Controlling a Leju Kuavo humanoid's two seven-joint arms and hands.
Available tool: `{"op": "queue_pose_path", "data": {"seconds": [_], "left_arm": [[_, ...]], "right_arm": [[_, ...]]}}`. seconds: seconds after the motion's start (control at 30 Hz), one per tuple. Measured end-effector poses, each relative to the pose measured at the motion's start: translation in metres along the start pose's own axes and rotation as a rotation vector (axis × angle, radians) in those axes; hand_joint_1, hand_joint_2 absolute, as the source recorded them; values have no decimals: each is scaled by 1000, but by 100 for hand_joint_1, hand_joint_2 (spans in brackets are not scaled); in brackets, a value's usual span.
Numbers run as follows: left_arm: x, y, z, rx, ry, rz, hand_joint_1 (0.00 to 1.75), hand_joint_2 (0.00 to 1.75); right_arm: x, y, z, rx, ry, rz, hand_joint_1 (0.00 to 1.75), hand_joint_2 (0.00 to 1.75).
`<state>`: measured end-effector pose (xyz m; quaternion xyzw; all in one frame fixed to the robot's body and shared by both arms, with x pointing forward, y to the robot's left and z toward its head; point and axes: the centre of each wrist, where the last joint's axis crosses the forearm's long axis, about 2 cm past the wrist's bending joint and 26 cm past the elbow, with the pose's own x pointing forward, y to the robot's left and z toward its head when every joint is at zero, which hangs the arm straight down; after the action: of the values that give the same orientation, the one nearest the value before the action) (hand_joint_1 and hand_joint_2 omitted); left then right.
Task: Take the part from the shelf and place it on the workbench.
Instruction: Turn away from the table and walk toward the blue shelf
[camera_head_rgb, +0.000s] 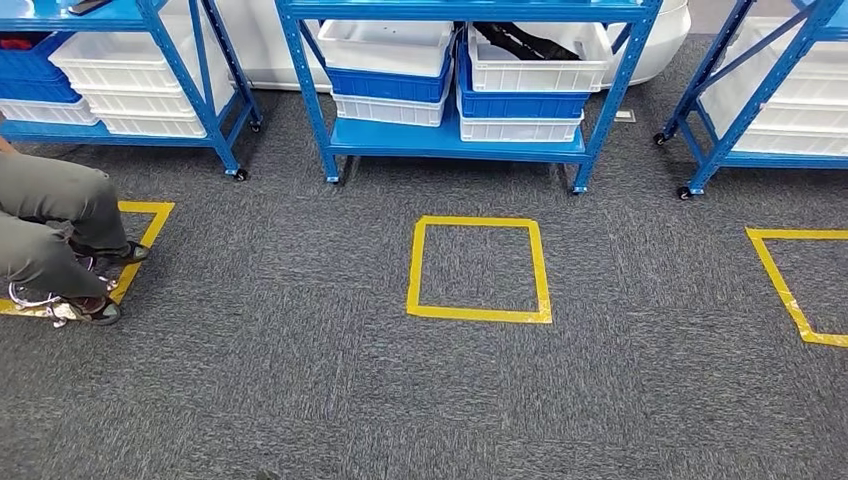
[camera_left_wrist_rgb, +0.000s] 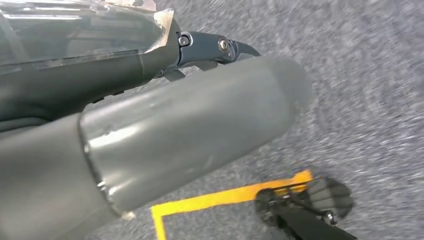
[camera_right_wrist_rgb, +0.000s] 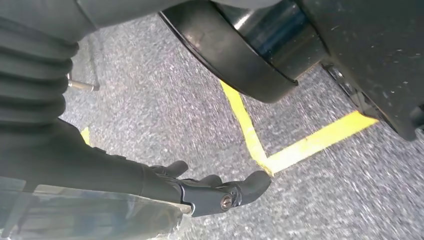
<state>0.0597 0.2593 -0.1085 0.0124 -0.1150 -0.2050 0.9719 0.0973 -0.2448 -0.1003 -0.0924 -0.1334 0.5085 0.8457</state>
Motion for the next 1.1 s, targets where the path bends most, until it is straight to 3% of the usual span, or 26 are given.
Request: {"op": "queue_pose_path", "data": {"seconds": [1.1], "left_arm": [[-8, -1, 1, -26, 28, -6, 0, 0]], "right_arm": [[-10, 11, 1, 30, 27, 9, 0, 175]]}}
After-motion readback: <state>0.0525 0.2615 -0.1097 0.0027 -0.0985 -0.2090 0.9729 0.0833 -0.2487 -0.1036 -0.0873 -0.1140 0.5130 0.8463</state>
